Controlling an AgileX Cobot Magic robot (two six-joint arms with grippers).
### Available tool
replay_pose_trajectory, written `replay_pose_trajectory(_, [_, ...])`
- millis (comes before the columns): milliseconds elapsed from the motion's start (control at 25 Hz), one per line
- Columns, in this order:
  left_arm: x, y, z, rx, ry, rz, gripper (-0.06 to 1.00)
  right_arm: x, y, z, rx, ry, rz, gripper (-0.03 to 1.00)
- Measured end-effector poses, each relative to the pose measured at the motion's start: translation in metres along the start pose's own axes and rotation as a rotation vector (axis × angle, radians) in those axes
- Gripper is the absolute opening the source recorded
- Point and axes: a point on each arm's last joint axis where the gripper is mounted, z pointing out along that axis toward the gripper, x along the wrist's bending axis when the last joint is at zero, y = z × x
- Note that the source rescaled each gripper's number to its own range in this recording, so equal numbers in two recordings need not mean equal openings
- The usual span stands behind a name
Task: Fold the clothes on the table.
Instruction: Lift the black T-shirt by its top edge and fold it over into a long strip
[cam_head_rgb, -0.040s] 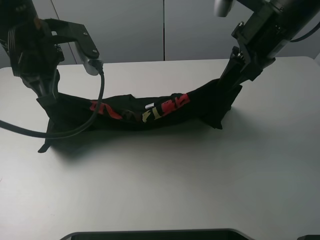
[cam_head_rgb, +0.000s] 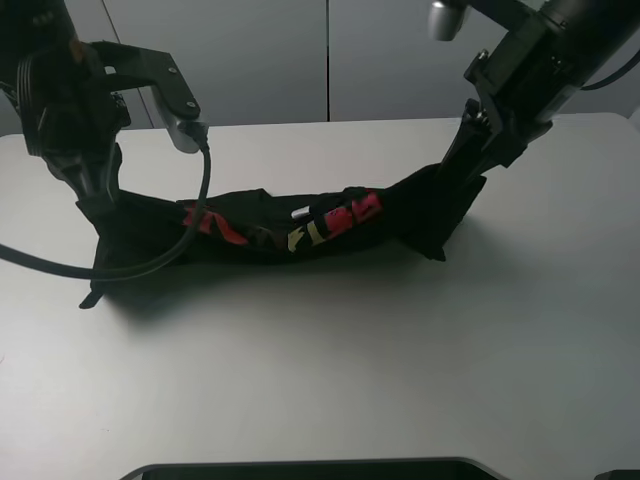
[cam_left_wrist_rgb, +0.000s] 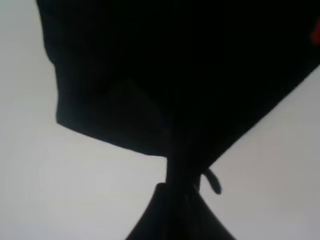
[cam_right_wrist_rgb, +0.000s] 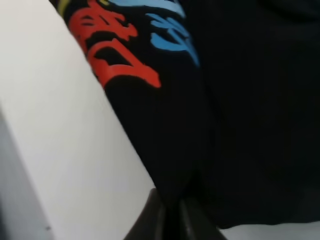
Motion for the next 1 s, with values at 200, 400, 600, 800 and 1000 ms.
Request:
replay_pose_trajectory(200, [-0.016, -0.009, 0.021, 0.047, -0.102, 0.076, 0.0, 0.007, -0.023, 0.025, 0.079, 0.082, 0.058, 0.01])
replay_pose_trajectory(400, [-0.026, -0.024, 0.041, 0.131, -0.14, 0.106, 0.0, 0.014, -0.038, 0.041, 0.12, 0.138, 0.096, 0.01])
replay_pose_trajectory(600, [-0.023, -0.029, 0.045, 0.174, -0.094, 0.135, 0.0, 0.01, -0.036, 0.044, 0.08, 0.095, 0.088, 0.01])
replay_pose_trajectory(800, [-0.012, -0.021, 0.046, 0.094, 0.036, 0.14, 0.0, -0.007, -0.026, 0.044, -0.037, -0.08, 0.086, 0.01])
replay_pose_trajectory(1000, [0.0, -0.005, 0.045, -0.07, 0.181, 0.169, 0.0, -0.024, -0.016, 0.041, -0.163, -0.268, 0.088, 0.01])
